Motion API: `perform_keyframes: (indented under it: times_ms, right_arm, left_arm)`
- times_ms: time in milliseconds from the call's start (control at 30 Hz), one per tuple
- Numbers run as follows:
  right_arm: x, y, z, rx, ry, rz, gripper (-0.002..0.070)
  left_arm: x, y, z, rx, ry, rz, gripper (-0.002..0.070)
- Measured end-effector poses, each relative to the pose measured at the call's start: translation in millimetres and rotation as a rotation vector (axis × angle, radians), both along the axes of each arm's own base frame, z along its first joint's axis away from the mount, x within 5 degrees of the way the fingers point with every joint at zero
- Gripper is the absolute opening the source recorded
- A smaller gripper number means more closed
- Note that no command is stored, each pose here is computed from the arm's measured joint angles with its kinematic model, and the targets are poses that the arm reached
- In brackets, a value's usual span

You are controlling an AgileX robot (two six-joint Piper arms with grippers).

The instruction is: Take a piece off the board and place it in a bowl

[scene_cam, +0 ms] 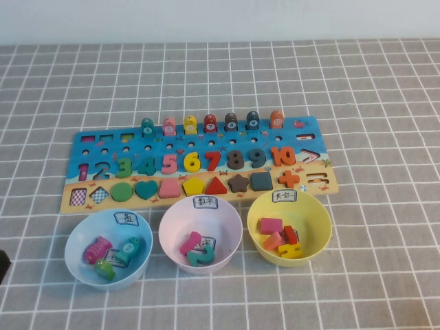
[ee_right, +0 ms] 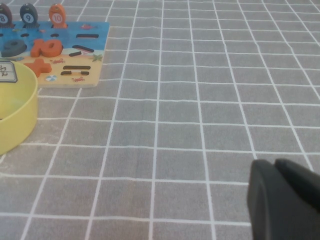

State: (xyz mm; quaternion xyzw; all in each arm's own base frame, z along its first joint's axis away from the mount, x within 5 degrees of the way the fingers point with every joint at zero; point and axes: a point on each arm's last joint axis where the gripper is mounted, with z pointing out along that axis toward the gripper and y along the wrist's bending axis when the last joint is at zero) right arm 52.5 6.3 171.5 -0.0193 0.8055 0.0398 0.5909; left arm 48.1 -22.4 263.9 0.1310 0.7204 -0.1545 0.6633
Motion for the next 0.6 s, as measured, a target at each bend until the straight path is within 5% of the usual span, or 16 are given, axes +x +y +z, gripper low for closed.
perform_keyframes:
  times_ms: [267, 600]
  right_arm:
    - [0.0, 0.0, 0.2, 0.0, -0.002, 0.0, -0.0017]
    - [0.1, 0.0, 0.3, 0.0, -0.004, 0.0, -0.0017]
  left_arm:
    - [2.2, 7.6, -31.9, 0.009, -0.307, 0.127, -0.0003]
    - [7.8, 16.6, -55.3, 0.043, -0.193, 0.305, -0.0003]
